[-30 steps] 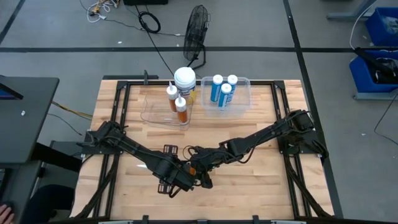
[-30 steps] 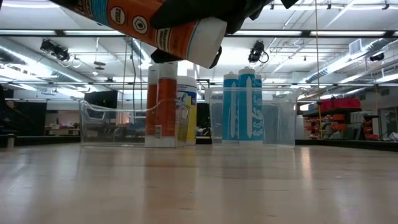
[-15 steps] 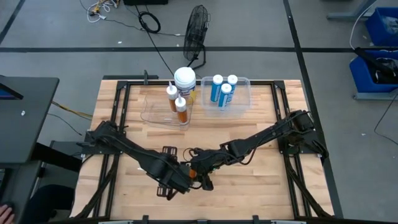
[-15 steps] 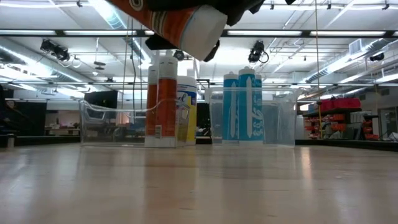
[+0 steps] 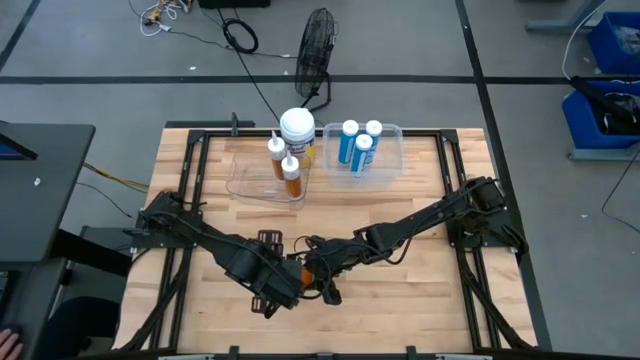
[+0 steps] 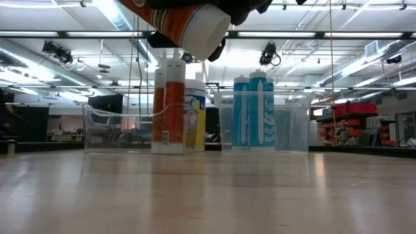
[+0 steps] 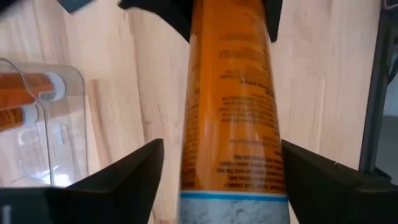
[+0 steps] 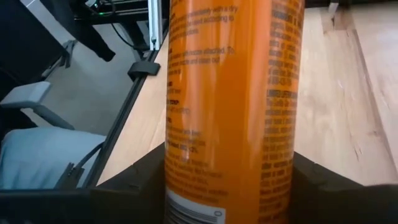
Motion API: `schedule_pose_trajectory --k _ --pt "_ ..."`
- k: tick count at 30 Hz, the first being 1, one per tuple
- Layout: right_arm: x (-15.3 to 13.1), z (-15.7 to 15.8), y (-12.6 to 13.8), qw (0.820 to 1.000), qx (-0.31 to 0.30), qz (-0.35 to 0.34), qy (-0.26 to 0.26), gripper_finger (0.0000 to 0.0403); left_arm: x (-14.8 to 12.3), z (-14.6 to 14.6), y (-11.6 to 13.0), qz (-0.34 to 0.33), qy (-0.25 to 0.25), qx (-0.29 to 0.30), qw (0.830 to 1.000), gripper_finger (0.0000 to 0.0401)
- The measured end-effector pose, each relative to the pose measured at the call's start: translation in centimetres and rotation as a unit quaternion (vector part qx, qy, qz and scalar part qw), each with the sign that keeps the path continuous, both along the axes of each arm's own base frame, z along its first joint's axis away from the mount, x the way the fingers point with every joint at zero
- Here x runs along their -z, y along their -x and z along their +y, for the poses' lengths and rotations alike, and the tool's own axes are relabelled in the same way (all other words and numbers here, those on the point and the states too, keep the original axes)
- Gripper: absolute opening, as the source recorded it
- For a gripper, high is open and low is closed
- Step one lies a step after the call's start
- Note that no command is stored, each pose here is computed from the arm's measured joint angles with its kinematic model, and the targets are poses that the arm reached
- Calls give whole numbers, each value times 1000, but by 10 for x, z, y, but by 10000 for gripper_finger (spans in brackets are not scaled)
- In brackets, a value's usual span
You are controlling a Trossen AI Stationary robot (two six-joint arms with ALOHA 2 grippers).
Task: Pick & place silicon tubes, Sealant and Lysol wipes
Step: Put the orange sealant into the left transparent bin
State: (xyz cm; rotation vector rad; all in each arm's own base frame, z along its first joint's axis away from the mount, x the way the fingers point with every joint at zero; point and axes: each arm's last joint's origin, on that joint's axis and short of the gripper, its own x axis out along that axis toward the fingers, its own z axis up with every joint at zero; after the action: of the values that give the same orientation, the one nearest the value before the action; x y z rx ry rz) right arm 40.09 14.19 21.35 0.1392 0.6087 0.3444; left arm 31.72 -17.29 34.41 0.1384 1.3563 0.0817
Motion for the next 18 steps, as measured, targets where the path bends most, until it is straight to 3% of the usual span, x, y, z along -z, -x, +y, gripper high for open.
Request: schedule_pose_trajectory --k 6,13,18 --pt "-1 1 0 1000 -8 -5 -4 209 -21 -1 1 -41 17 2 999 322" --pt "2 2 0 1000 -15 -1 -1 209 -75 4 9 -140 56 12 988 323" --pt "-3 0 2 1000 -15 -6 8 209 -111 13 47 -219 61 14 974 323"
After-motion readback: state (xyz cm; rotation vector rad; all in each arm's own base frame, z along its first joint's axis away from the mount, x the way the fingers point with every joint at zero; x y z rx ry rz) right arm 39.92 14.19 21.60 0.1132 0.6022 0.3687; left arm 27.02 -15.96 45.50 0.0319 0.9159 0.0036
